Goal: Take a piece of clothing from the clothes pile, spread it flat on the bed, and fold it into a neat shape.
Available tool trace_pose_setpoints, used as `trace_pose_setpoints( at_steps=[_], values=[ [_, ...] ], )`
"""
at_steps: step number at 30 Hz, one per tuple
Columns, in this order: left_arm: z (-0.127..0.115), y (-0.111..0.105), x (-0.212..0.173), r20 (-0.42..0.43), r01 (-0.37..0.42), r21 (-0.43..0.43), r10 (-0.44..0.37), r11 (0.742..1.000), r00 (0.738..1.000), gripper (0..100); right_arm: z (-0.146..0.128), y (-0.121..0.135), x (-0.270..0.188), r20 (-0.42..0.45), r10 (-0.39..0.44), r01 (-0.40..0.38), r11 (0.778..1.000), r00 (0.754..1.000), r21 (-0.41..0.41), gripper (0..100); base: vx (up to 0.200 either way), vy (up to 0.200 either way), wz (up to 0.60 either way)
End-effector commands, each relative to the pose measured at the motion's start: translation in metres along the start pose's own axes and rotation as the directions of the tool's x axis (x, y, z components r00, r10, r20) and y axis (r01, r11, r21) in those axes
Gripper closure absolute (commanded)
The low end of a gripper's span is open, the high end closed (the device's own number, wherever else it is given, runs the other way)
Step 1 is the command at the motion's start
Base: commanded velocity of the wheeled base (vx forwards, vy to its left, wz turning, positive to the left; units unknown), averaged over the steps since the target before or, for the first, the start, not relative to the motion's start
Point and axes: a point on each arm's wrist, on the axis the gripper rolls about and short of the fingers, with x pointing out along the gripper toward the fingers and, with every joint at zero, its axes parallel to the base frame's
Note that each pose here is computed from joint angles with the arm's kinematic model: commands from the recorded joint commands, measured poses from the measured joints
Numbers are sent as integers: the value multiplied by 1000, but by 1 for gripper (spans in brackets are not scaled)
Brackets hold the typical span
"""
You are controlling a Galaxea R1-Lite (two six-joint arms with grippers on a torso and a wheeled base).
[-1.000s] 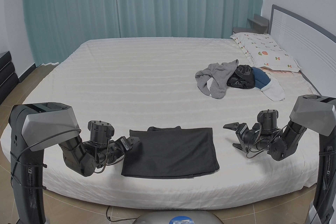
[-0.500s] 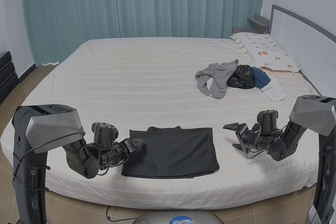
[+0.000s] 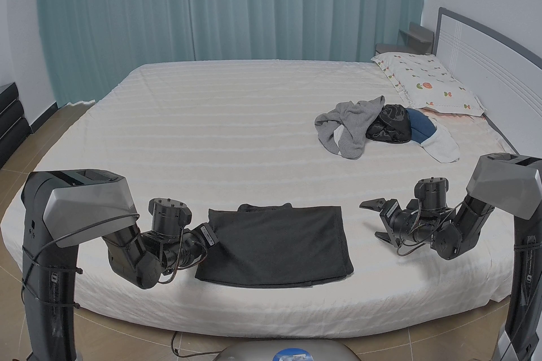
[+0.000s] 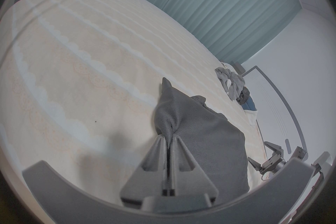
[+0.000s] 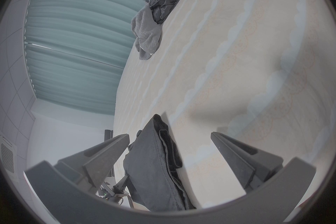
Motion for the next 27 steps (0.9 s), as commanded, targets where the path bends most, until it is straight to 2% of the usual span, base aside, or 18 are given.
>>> trace_pose_setpoints(
  at_steps=[1, 11, 22, 27],
  values=[
    [1, 0, -1, 5, 0, -11, 0, 1000, 1000, 100, 0, 0, 0, 0, -1, 1, 1000, 1000, 0, 0, 0, 0, 0],
    [-1, 1, -2, 2, -8, -16, 8, 1000, 1000, 100, 0, 0, 0, -1, -2, 2, 1000, 1000, 1, 0, 0, 0, 0],
    [1, 1, -3, 14, -12, -60, 13, 998, 1000, 100, -1, 0, 0, -2, -1, 1, 1000, 1000, -2, 0, 0, 0, 0],
    [1, 2, -3, 15, -15, -64, 16, 998, 1000, 100, -1, -1, 0, -3, -3, 3, 1000, 1000, -1, 0, 0, 200, 0]
  ],
)
